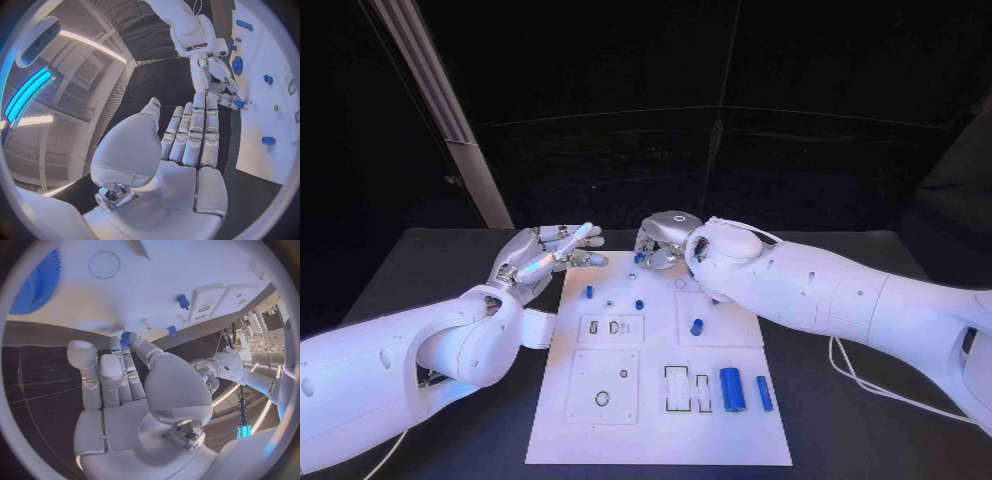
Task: Assemble the parts on the task board
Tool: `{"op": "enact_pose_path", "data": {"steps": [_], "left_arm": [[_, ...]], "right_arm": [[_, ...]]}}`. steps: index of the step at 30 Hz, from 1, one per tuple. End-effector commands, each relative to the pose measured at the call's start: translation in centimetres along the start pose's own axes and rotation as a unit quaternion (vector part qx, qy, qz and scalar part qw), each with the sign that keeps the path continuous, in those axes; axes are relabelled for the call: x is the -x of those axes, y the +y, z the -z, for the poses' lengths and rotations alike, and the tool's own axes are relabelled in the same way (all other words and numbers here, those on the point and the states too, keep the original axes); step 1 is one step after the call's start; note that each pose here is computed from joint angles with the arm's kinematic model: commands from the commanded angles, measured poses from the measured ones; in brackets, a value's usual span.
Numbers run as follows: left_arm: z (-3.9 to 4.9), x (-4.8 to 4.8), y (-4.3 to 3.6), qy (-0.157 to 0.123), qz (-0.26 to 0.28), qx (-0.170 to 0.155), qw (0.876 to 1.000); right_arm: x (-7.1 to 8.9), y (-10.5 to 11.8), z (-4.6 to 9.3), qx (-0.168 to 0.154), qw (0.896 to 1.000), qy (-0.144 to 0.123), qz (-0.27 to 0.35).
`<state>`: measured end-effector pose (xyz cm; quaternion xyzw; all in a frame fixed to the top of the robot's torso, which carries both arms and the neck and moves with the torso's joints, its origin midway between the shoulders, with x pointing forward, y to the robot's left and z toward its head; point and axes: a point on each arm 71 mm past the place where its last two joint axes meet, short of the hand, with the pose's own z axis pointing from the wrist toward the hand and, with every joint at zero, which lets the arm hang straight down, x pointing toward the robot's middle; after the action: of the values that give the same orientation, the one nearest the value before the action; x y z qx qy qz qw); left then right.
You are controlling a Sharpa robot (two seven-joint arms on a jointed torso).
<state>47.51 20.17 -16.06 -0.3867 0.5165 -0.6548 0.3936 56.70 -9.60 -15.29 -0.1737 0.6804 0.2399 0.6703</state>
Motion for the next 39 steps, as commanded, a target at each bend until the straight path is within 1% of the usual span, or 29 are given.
{"op": "enact_pose_path", "data": {"steps": [1,10,17,19,23,24,26,28,30,32,36,37,39], "left_arm": [[-0.07,-0.14,-0.13,0.003,0.002,-0.003,1.000],[-0.11,-0.14,-0.15,0.004,0.002,-0.002,1.000],[-0.12,-0.11,-0.20,0.004,0.002,-0.002,1.000],[-0.12,-0.09,-0.21,0.004,0.002,-0.002,1.000],[-0.12,-0.05,-0.23,0.004,0.002,-0.001,1.000],[-0.10,0.01,-0.24,0.003,0.001,-0.001,1.000],[-0.07,0.13,-0.25,0.002,0.001,-0.001,1.000],[-0.02,0.26,-0.27,0.001,0.000,-0.001,1.000],[0.01,0.34,-0.29,0.001,0.000,-0.001,1.000],[0.03,0.44,-0.29,0.000,0.000,-0.001,1.000],[0.04,0.63,-0.28,-0.001,-0.001,-0.001,1.000],[0.04,0.64,-0.28,-0.001,-0.001,-0.001,1.000],[0.03,0.72,-0.28,-0.002,-0.001,-0.001,1.000]], "right_arm": [[-0.2,0.2,-0.1,0.003,1.000,0.008,0.008],[-0.3,0.3,-0.5,0.000,1.000,0.012,0.013],[-0.3,0.4,-0.5,0.005,1.000,0.014,0.013],[-0.2,0.4,-0.4,0.006,1.000,0.010,0.013],[0.2,0.0,0.2,0.008,1.000,-0.013,0.012],[0.5,-0.3,0.7,0.008,1.000,-0.023,0.011],[0.8,-1.0,1.5,0.006,0.999,-0.034,0.006],[1.1,-1.9,2.5,-0.002,0.999,-0.042,-0.006],[1.3,-2.8,3.4,-0.013,0.999,-0.044,-0.021],[1.4,-4.0,4.6,-0.032,0.998,-0.036,-0.044],[1.3,-6.2,6.7,-0.070,0.994,0.001,-0.087],[1.3,-6.3,6.7,-0.072,0.993,0.003,-0.089],[1.2,-7.1,7.5,-0.086,0.991,0.018,-0.097]]}}
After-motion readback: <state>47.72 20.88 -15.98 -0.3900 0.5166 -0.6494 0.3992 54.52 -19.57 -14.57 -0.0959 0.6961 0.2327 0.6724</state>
